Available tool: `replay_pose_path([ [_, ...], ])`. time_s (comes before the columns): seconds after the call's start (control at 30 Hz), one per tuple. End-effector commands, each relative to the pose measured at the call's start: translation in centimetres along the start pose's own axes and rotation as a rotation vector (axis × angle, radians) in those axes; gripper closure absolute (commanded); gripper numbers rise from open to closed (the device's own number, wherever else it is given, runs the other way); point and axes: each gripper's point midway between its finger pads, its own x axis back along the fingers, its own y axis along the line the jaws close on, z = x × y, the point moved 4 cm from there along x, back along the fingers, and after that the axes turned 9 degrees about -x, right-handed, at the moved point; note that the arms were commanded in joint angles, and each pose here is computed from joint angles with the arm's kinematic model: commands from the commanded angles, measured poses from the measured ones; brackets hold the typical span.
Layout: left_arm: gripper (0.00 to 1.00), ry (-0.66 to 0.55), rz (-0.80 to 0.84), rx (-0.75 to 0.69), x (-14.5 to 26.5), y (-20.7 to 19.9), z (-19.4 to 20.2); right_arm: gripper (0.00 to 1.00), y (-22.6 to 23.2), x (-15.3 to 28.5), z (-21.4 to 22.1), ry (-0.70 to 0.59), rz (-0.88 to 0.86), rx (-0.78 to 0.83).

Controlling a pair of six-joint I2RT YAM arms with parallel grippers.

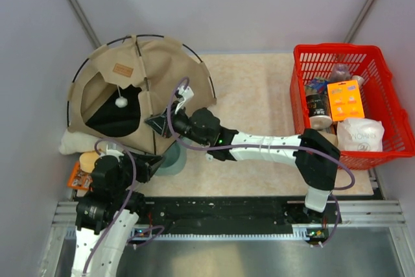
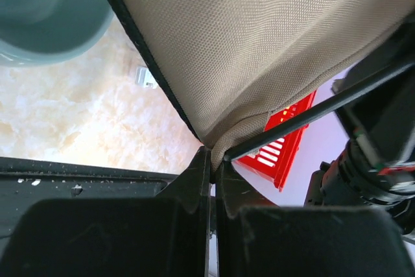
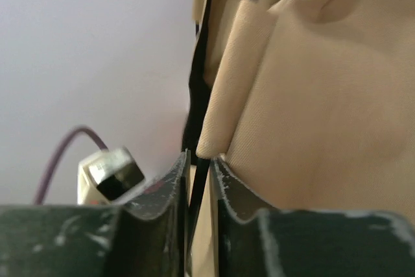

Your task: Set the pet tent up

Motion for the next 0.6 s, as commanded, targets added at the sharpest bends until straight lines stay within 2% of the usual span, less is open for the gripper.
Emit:
replay_pose_path([
  [0.0, 1.00, -0.094, 0.086, -0.028, 0.1, -1.9, -1.4, 0.80, -0.7, 1.8, 2.3, 0.121, 0.017, 0.069],
  [0.13, 1.00, -0.094, 0.063, -0.036, -0.1, -1.4, -1.4, 0.77, -1.3, 2.2, 3.2, 0.191, 0.069, 0.056],
  [0.27, 1.00, -0.094, 0.048, -0.034, -0.3, -1.0, -1.4, 0.80, -0.8, 2.8, 3.8, 0.260, 0.068, 0.031],
  [0.47, 1.00, -0.085, 0.025, -0.062, -0.6, -0.3, -1.3, 0.66, 0.7, 3.2, 3.4, 0.330, -0.002, -0.030],
  [0.57, 1.00, -0.086, 0.014, -0.075, -0.7, -0.1, -1.3, 0.64, 0.8, 3.3, 3.6, 0.368, -0.031, -0.083],
])
